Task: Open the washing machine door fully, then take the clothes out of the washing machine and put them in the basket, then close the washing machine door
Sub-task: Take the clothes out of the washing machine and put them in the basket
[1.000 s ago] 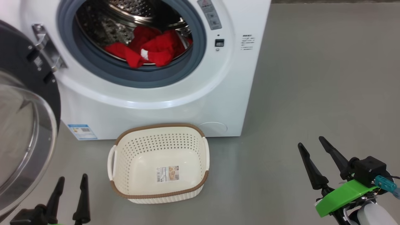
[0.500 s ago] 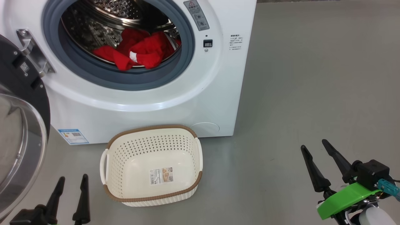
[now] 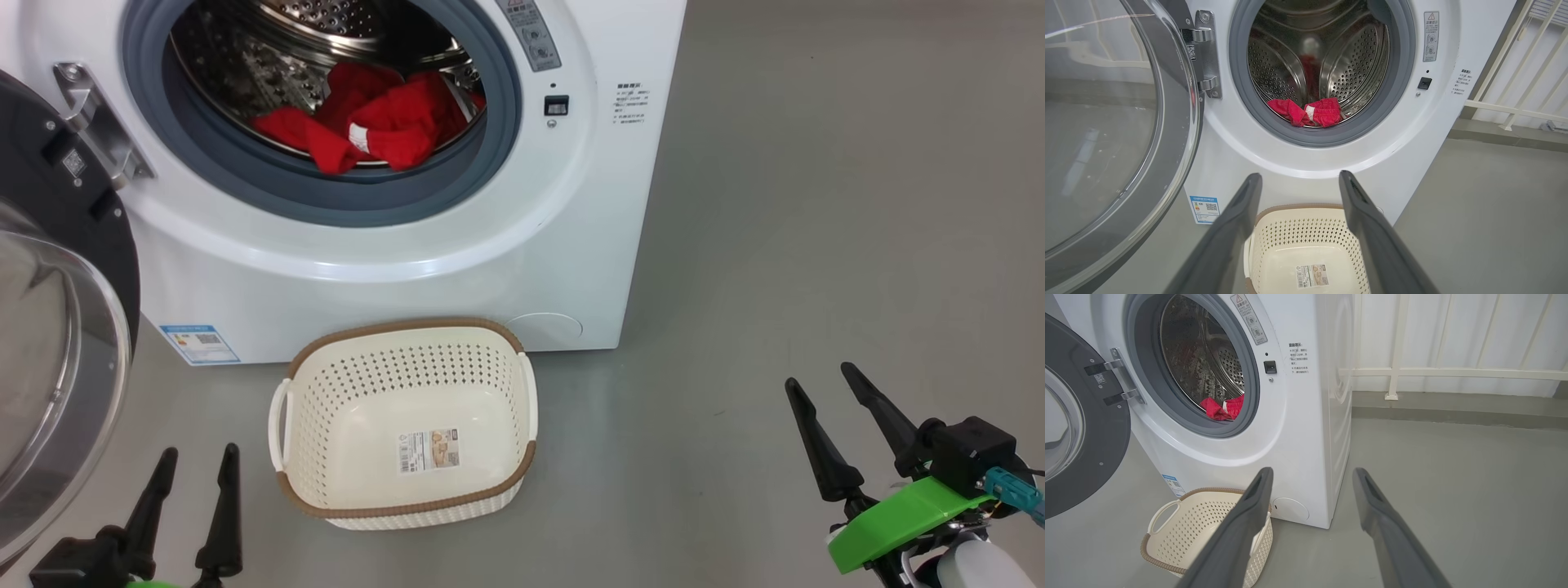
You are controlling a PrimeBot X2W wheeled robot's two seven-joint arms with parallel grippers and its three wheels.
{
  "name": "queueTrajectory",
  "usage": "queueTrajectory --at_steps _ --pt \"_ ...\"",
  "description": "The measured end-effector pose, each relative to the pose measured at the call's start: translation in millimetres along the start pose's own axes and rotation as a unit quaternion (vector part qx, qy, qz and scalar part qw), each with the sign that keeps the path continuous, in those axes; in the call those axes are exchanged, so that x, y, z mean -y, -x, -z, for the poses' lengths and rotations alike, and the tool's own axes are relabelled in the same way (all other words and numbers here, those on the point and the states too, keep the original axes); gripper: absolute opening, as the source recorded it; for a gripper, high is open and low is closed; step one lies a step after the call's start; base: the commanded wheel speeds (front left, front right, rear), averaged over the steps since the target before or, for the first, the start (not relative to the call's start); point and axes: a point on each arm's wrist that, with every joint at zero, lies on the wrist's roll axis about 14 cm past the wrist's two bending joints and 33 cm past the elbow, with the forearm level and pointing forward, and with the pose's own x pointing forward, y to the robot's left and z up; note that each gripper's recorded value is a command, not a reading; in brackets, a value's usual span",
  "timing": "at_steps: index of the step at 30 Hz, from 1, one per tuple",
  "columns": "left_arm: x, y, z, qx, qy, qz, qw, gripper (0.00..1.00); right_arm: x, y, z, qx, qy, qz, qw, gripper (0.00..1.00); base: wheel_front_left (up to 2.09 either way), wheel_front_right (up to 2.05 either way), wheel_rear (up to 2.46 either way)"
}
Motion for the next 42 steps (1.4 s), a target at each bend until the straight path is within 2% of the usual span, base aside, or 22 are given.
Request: queueTrajectory --at_steps 11,28,30,42 --pt "1.2 0.3 -2.1 0.003 -0.002 0.003 1.0 1.0 -1.4 -1.0 0.1 0.0 0.0 -0.002 1.0 1.0 0.18 -0.21 0.03" --pt "-0.5 0.8 -3.8 0.005 0.003 0.001 1.0 1.0 -4.2 -1.9 -0.4 0.001 0.0 -0.007 1.0 1.0 1.1 -1.14 0.03" --pt "2.0 0.2 -4.6 0.007 0.013 0.003 1.0 1.0 -5.0 -1.9 -0.7 0.001 0.0 -0.008 1.0 1.0 0.46 -0.46 0.0" --pt "-2.1 0.5 -1.3 0.0 0.001 0.0 1.0 1.0 -6.4 -3.7 3.1 -0.004 -0.001 -0.01 1.0 1.0 0.03 -0.03 0.0"
